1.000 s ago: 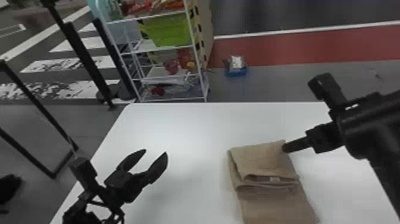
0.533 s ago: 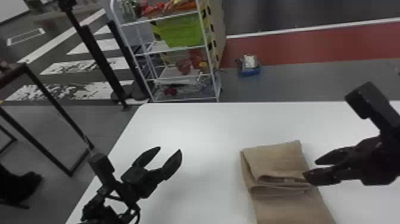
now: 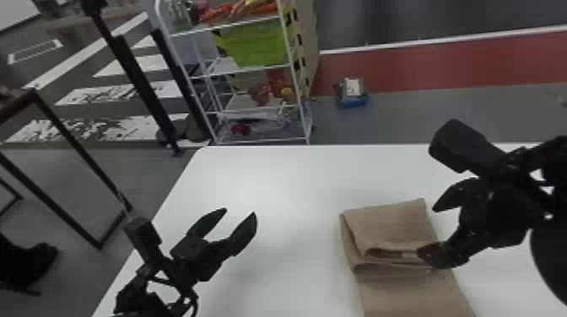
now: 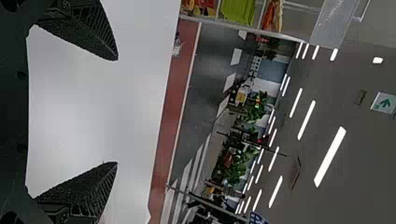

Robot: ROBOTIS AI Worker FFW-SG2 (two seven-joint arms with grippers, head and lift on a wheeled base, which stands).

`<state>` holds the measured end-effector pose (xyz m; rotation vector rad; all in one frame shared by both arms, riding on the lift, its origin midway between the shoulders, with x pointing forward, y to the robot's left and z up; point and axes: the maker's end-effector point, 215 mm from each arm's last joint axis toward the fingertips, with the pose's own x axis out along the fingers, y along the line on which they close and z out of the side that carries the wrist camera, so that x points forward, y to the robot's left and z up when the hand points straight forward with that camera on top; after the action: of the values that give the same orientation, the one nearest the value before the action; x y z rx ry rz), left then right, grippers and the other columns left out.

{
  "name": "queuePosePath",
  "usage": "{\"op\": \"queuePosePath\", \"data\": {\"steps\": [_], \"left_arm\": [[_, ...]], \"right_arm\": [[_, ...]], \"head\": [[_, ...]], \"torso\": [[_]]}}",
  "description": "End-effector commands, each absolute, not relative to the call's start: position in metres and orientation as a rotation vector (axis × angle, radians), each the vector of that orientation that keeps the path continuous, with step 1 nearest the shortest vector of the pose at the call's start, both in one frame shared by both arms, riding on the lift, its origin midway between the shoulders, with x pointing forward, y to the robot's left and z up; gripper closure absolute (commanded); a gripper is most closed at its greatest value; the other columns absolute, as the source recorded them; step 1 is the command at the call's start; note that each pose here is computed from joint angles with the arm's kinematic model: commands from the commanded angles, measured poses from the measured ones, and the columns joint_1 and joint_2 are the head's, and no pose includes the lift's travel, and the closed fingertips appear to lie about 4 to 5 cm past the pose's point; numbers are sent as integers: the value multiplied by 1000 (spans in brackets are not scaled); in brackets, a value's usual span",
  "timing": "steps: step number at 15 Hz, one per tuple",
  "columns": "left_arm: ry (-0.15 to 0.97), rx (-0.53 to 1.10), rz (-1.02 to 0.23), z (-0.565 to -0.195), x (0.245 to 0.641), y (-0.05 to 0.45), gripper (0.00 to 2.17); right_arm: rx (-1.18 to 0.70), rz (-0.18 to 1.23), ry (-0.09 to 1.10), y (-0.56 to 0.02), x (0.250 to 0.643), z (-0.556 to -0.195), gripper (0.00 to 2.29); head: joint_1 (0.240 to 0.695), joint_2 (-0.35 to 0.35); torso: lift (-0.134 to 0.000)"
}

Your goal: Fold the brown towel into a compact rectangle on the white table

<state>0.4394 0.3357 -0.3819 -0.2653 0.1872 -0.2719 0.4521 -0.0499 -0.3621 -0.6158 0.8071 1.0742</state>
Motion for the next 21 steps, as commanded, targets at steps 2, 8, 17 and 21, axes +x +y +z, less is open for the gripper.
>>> {"op": "queuePosePath", "data": {"steps": [2,8,17,21], "left_arm": [[186,-267,-270,-382,439,335,83],[188,-269,-268,-383,439,336,83],[194,-270,-261,-386,437,338,83],[194,-270,-263,-386,436,338,83]], "right_arm": [[-725,1110,854,-37,435,-388,174],[-863,1122,877,-27,442,-412,188],[-977,1153,926,-5,435,-438,191],[-997,1142,952,-9,436,-448,289]], "head": [[695,347],[695,350],[695,350],[695,350]], "torso": [[-124],[-124],[-124],[-124]]}}
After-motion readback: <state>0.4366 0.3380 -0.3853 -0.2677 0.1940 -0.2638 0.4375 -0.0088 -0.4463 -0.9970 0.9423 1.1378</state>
